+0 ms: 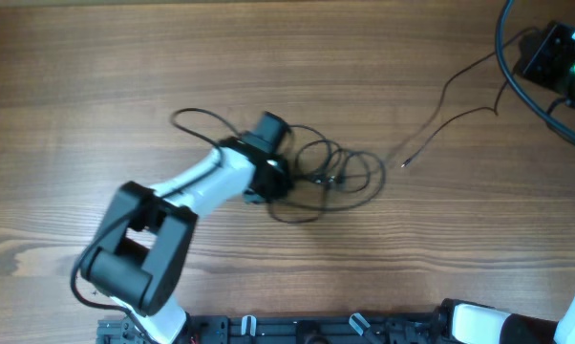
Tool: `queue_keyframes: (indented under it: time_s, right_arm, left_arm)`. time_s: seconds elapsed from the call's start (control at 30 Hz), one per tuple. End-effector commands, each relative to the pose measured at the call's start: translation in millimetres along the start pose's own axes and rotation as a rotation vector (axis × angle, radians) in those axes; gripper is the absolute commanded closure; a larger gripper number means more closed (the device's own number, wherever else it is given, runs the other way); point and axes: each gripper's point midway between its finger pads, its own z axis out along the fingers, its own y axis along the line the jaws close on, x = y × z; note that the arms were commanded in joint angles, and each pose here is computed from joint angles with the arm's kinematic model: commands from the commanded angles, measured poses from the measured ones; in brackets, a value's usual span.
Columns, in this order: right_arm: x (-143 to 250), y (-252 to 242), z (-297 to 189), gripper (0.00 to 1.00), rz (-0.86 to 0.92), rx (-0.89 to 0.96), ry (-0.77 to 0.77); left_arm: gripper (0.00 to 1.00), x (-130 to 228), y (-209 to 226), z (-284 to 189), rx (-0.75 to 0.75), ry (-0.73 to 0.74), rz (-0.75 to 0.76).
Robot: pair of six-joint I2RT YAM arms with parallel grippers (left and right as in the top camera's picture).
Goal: Untangle cables
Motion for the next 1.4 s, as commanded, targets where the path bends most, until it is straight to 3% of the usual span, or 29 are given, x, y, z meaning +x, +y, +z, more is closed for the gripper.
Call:
queue_keyframes:
  time_s: [0.0, 0.13, 0.33, 0.43, 0.57, 0.63, 0.73, 0.87, 0.9, 0.93, 0.97, 1.1, 1.17, 1.23, 1.3, 1.37]
  right_arm:
    - [-1.4, -25.6, 1.1, 0.96, 0.041, 0.149, -0.017]
    - [-8.7, -65.6, -10.2, 0.96, 0.137, 0.384, -0.090]
    - [-38.3, -131.1, -40.9, 0.96, 0.257, 0.648, -0.268]
    - [-38.3, -173.6, -44.2, 0.96, 0.392, 0.722, -0.285]
    - [-20.9, -194.9, -4.8, 0.96, 0.459, 0.655, -0.138]
    - [-9.2, -182.8, 29.5, 0.96, 0.374, 0.528, -0.001]
    - [17.1, -162.3, 62.6, 0.95, 0.297, 0.349, 0.185]
    - [55.0, -164.2, 77.0, 0.93, 0.299, 0.330, 0.372]
    - [61.0, -163.4, 80.4, 0.82, 0.310, 0.319, 0.402]
    - [66.4, -159.1, 84.5, 0.46, 0.316, 0.287, 0.433]
    - [69.1, -147.8, 87.0, 0.25, 0.284, 0.210, 0.457]
    - [79.6, -131.5, 81.3, 0.21, 0.261, 0.126, 0.513]
    - [79.1, -107.5, 77.3, 0.21, 0.201, 0.023, 0.515]
    - [79.4, -75.5, 68.0, 0.21, 0.090, -0.037, 0.503]
    - [95.7, -36.3, 60.9, 0.21, -0.061, -0.041, 0.545]
    - [110.9, -10.2, 62.8, 0.22, -0.143, -0.053, 0.591]
  left_arm:
    - [0.82, -19.6, 81.9, 5.4, -0.171, 0.001, -0.109]
    - [0.82, -35.3, 128.2, -7.7, -0.209, -0.004, -0.237]
    - [0.82, -41.4, 151.7, -14.3, -0.238, -0.016, -0.304]
    - [0.82, -39.6, 152.6, -14.6, -0.243, -0.010, -0.305]
    - [0.81, -33.8, 144.5, -13.0, -0.203, 0.024, -0.307]
    - [0.81, -31.2, 133.2, -11.3, -0.140, 0.051, -0.311]
    - [0.82, -30.1, 104.8, -9.9, 0.019, 0.095, -0.260]
    - [0.82, -35.0, 56.4, -16.8, 0.289, 0.119, -0.144]
    - [0.82, -36.8, 43.8, -19.5, 0.350, 0.118, -0.122]
    - [0.81, -38.0, 28.6, -23.0, 0.419, 0.117, -0.090]
    - [0.79, -39.0, 17.7, -26.1, 0.460, 0.111, -0.061]
    - [0.64, -51.7, 5.3, -71.6, 0.507, -0.020, 0.020]
    - [0.57, -60.6, 10.6, -113.8, 0.455, -0.170, 0.045]
    - [0.51, -59.3, 51.8, -139.4, 0.203, -0.307, -0.005]
    - [0.47, -46.1, 106.4, -142.5, -0.073, -0.325, -0.165]
    - [0.43, -36.2, 129.4, -137.8, -0.179, -0.303, -0.296]
